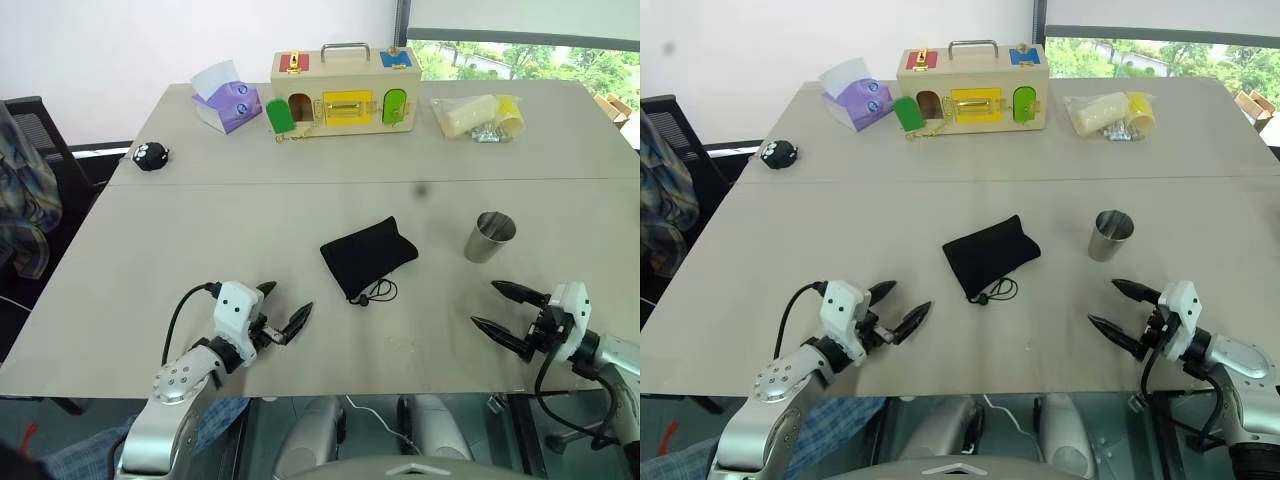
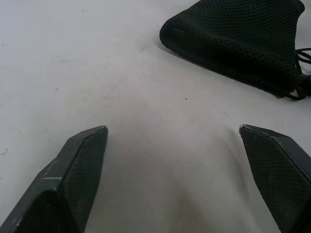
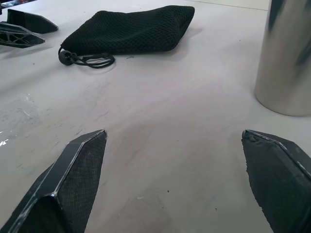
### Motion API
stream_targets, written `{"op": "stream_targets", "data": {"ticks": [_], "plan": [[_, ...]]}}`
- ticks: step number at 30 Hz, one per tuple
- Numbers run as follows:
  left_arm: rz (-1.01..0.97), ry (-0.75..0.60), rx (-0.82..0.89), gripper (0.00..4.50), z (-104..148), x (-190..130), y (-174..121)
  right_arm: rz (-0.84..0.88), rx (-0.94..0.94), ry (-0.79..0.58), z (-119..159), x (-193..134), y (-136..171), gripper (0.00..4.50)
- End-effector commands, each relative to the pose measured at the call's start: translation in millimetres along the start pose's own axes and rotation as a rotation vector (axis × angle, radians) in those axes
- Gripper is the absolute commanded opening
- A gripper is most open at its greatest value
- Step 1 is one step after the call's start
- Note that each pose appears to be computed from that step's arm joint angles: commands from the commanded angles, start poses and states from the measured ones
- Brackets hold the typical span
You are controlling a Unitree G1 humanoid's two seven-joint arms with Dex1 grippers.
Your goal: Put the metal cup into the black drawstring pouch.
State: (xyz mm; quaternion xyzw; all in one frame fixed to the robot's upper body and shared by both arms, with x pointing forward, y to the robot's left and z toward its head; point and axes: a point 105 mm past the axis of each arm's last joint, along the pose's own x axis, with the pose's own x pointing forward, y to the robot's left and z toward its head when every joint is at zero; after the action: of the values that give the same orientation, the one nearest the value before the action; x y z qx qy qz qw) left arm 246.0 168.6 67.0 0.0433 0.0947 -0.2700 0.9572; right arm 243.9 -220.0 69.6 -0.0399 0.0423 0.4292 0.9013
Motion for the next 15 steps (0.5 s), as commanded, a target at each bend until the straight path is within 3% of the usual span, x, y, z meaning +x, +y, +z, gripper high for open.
{"op": "stream_targets", "data": {"ticks": [1, 15], "plan": [[-0.017, -0.035, 0.033, 4.49, 10.2, -1.4, -1.2, -0.008, -0.026, -0.039, 7.3, -2.8, -0.3, 4.5], [-0.038, -0.045, 0.047, 4.49, 11.6, -1.0, 1.0, -0.01, -0.024, -0.056, 5.4, -3.3, 2.0, 4.5]]}}
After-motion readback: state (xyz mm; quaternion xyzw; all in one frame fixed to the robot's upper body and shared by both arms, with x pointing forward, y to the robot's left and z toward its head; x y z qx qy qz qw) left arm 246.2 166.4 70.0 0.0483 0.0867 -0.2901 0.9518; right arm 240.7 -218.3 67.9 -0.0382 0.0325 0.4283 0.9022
